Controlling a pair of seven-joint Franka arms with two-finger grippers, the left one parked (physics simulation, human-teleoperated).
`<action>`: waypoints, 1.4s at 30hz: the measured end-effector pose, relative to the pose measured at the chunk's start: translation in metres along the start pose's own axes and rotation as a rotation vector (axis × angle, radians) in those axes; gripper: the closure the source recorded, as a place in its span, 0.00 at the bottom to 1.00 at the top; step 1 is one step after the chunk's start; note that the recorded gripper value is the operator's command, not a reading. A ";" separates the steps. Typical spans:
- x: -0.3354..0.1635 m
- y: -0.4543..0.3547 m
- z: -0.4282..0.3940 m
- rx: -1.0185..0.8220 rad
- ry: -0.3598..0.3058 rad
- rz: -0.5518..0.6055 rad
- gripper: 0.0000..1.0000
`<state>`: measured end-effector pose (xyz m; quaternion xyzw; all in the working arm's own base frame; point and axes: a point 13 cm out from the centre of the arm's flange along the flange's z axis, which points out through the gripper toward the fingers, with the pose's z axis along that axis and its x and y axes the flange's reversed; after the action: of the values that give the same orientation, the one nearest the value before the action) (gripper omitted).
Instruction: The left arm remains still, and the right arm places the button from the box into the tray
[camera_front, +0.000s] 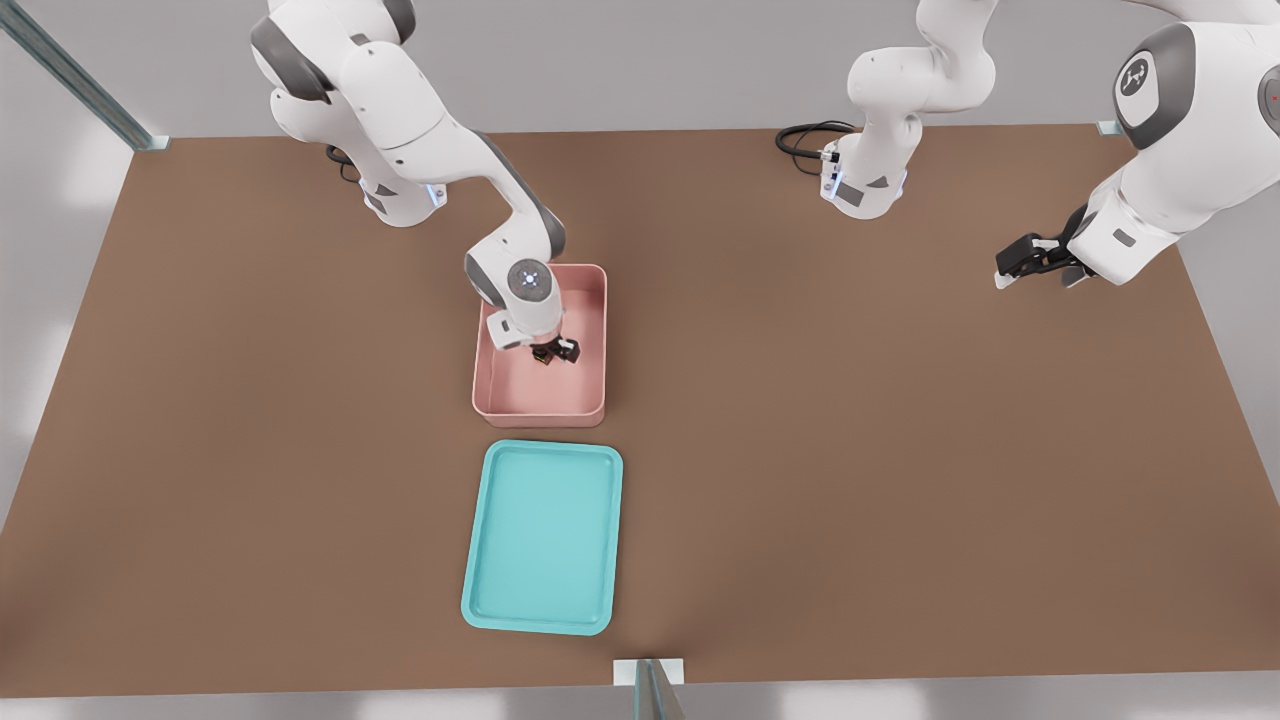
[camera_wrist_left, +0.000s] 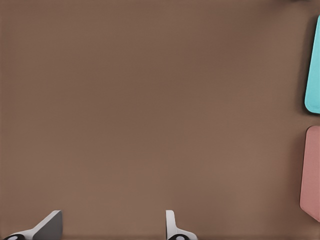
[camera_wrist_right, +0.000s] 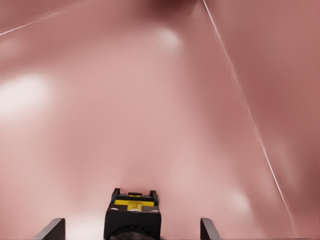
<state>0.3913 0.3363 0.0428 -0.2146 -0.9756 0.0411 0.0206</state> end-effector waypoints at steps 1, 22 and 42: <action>0.001 -0.002 0.002 0.000 0.000 0.012 0.00; -0.259 0.111 -0.249 -0.346 -0.179 0.301 0.67; -0.381 -0.114 -0.365 -0.079 -0.172 0.076 0.00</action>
<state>0.7103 0.0987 0.4079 -0.2475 -0.9659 0.0214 -0.0734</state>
